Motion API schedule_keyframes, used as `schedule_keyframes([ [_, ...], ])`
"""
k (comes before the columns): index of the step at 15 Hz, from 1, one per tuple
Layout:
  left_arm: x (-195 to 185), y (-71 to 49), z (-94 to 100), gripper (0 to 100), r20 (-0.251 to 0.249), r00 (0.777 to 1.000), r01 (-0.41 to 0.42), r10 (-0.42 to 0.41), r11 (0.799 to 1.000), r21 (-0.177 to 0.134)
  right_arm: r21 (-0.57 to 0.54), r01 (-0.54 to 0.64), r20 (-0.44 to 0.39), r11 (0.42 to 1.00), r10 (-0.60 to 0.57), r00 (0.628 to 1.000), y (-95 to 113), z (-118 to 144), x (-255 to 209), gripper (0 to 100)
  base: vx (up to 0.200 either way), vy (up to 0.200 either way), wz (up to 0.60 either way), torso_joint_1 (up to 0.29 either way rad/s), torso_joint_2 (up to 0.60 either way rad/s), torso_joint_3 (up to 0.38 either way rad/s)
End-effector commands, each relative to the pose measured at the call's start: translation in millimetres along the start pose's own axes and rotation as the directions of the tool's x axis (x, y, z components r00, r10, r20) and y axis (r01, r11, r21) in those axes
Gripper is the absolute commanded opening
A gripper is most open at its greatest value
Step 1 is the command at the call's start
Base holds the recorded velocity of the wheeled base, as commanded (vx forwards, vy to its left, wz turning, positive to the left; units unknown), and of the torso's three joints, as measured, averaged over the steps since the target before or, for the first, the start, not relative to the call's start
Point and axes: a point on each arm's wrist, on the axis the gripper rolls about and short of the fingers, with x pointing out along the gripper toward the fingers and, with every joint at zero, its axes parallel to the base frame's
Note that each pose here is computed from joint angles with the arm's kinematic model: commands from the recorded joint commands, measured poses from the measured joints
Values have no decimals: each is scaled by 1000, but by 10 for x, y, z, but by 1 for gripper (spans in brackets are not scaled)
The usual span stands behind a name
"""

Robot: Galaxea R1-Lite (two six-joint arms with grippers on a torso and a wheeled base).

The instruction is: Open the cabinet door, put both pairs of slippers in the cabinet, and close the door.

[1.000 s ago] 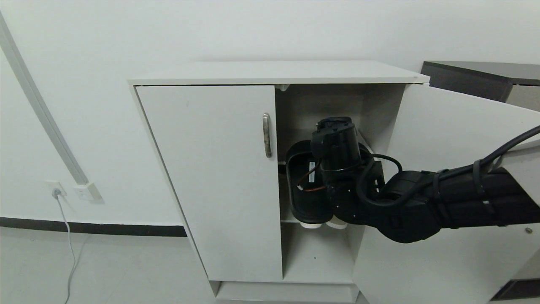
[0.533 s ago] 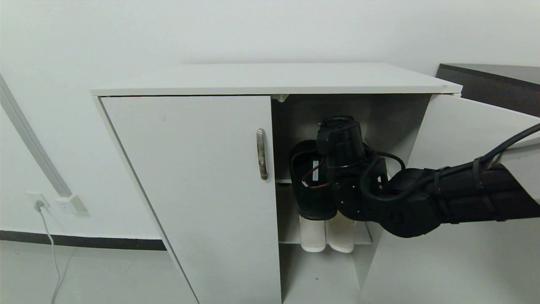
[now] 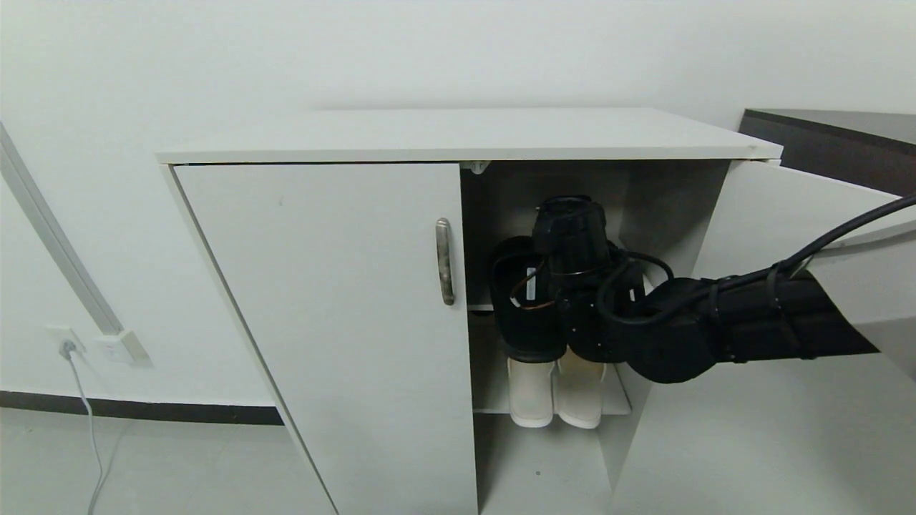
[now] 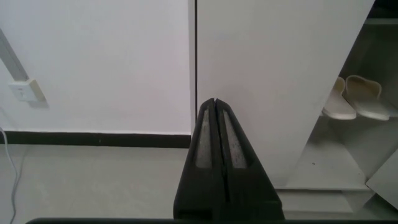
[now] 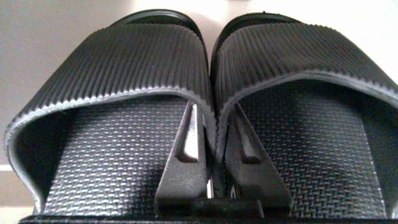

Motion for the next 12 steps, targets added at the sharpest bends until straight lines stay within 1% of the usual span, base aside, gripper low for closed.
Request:
schedule_keyframes([
  [1, 0, 0, 0, 0, 0, 1000, 0, 0, 1000, 0, -4, 15, -8, 1000, -15, 1000, 17, -29, 124, 0, 0, 0, 0, 0, 0, 0],
  [4, 0, 0, 0, 0, 0, 1000, 0, 0, 1000, -2, -1, 9, -18, 1000, -9, 1000, 16, 29, 266, 0, 0, 0, 0, 0, 0, 0],
  [9, 0, 0, 0, 0, 0, 1000, 0, 0, 1000, -2, 10, 51, -15, 999, -51, 999, -31, 143, 501, 0, 0, 0, 0, 0, 0, 0],
  [12, 0, 0, 0, 0, 0, 1000, 0, 0, 1000, -2, 18, 62, -11, 998, -62, 998, -63, 148, 609, 0, 0, 0, 0, 0, 0, 0],
])
